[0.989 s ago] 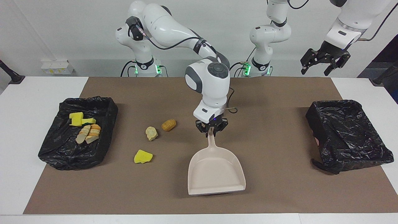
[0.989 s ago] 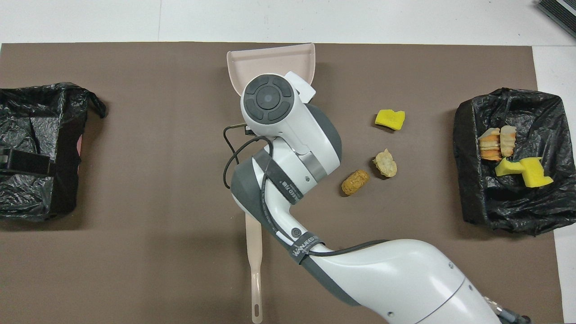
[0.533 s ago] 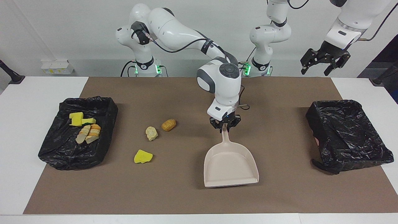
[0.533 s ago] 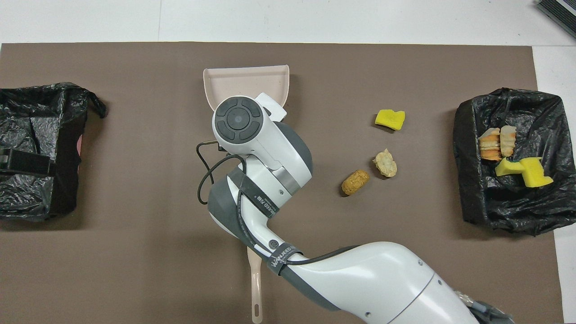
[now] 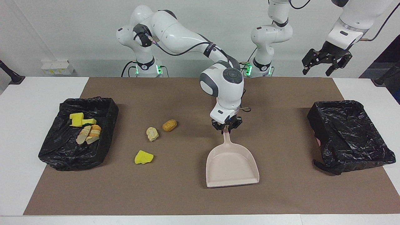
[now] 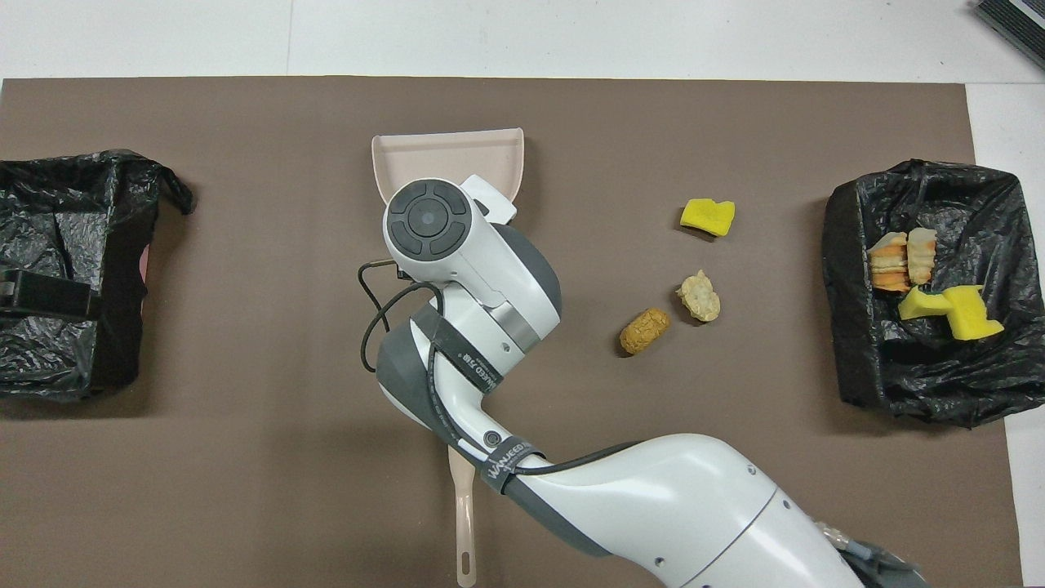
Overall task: Sweep and dump trash in bin
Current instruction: 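Set down the dustpan and release it with the right gripper, then grasp the dustpan with the left gripper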
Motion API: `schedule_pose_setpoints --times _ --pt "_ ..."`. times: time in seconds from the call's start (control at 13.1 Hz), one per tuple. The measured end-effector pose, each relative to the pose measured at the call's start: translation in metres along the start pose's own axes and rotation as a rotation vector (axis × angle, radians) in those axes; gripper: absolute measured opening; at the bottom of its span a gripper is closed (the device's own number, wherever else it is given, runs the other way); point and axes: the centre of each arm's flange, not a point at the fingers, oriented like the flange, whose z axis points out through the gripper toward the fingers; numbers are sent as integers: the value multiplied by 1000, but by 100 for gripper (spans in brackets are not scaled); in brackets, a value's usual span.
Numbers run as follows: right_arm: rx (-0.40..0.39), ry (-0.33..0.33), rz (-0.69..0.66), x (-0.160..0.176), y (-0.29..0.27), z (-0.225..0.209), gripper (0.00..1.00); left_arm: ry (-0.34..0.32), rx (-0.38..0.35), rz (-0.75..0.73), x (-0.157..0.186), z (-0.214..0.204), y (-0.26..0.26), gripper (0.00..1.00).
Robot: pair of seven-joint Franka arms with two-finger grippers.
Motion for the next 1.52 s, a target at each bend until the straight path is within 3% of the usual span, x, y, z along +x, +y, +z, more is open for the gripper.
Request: schedule_pose_setpoints --times 0.08,0.15,0.3,0.46,0.53,0.76,0.91,0.99,1.22,1.52 --pt "-2 0 2 1 1 -1 38 0 0 0 0 0 0 100" --pt "-4 1 4 2 2 -2 50 0 0 0 0 0 0 100" --pt "-1 12 9 5 5 -10 55 0 0 0 0 0 0 100" --pt "16 37 16 7 8 -35 63 0 0 0 0 0 0 100" --pt "19 40 21 6 11 -54 73 0 0 0 0 0 0 100" --pt "47 12 69 -12 23 -106 78 0 0 0 0 0 0 100" --pt "43 -13 114 -42 24 -125 83 0 0 0 0 0 0 100" --pt "30 -28 115 -65 16 -129 91 0 0 0 0 0 0 100" --pt "36 -74 94 -144 -10 -115 94 -8 0 2 -1 1 1 100" --pt "-19 -119 45 -217 5 -79 93 0 2 39 1 2 23 100"
